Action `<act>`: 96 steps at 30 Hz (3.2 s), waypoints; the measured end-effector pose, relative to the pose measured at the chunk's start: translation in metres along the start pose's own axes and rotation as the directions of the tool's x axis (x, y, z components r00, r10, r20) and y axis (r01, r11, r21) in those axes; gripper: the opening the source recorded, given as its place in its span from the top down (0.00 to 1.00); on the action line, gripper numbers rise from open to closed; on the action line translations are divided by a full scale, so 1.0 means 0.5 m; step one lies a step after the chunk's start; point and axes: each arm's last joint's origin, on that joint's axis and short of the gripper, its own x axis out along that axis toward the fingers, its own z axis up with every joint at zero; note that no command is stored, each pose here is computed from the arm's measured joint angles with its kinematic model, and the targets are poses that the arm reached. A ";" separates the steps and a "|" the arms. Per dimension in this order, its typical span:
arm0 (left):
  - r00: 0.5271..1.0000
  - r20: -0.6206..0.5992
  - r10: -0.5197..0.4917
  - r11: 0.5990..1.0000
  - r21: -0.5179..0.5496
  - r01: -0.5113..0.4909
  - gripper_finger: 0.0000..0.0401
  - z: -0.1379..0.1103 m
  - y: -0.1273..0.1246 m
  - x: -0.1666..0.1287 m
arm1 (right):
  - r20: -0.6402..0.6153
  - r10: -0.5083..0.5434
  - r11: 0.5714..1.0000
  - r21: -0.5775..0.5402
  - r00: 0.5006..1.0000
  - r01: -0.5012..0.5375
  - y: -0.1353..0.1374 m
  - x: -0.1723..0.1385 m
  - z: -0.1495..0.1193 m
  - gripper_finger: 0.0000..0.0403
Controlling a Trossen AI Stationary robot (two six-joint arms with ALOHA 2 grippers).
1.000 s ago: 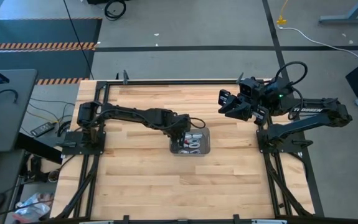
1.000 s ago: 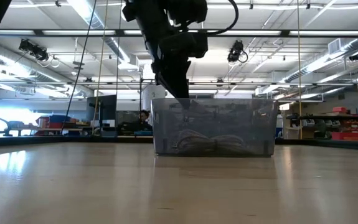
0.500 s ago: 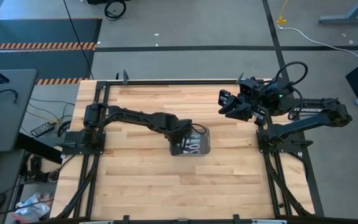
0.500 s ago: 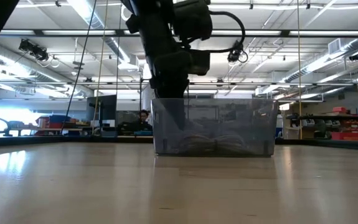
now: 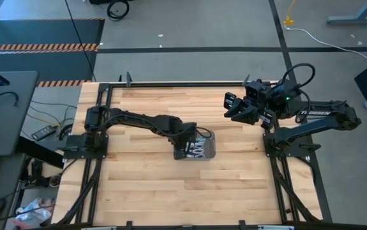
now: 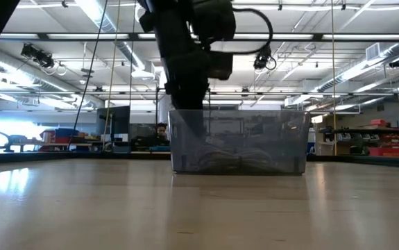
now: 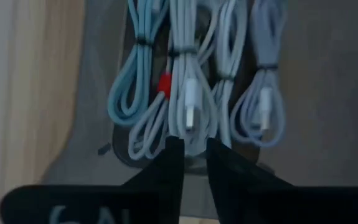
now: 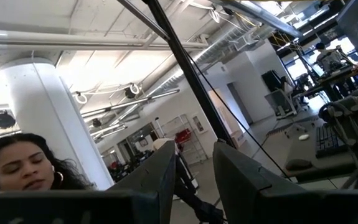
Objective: Pick and place USB-C Cables
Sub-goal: Put the white charger cable in the black bin, then return to Home Position
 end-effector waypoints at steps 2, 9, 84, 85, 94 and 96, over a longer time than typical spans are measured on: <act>1.000 0.027 -0.003 1.000 0.000 0.003 0.79 0.011 -0.001 -0.018 | 0.000 0.000 1.000 -0.002 1.000 0.000 0.000 0.000 0.000 0.72; 0.997 0.078 0.001 1.000 0.006 -0.001 0.77 0.049 -0.003 -0.119 | -0.026 -0.013 1.000 -0.021 1.000 0.012 -0.006 -0.004 0.000 0.73; 0.852 0.353 0.387 0.922 -0.154 -0.355 0.81 -0.184 -0.064 -0.672 | -0.300 -0.887 0.387 -0.068 0.351 0.920 -0.092 -0.086 -0.201 1.00; 0.845 0.384 0.372 0.928 -0.164 -0.334 0.81 -0.200 -0.069 -0.688 | -0.259 -0.891 0.406 -0.092 0.372 0.909 -0.075 -0.087 -0.179 1.00; 0.764 0.530 0.367 0.929 -0.244 -0.277 0.81 -0.347 -0.103 -0.651 | 0.060 -0.801 0.561 -0.271 0.596 0.782 0.089 -0.138 -0.018 1.00; 0.747 0.553 0.369 0.925 -0.294 -0.239 0.81 -0.383 -0.099 -0.611 | 0.100 -0.771 0.583 -0.286 0.629 0.761 0.116 -0.155 0.000 1.00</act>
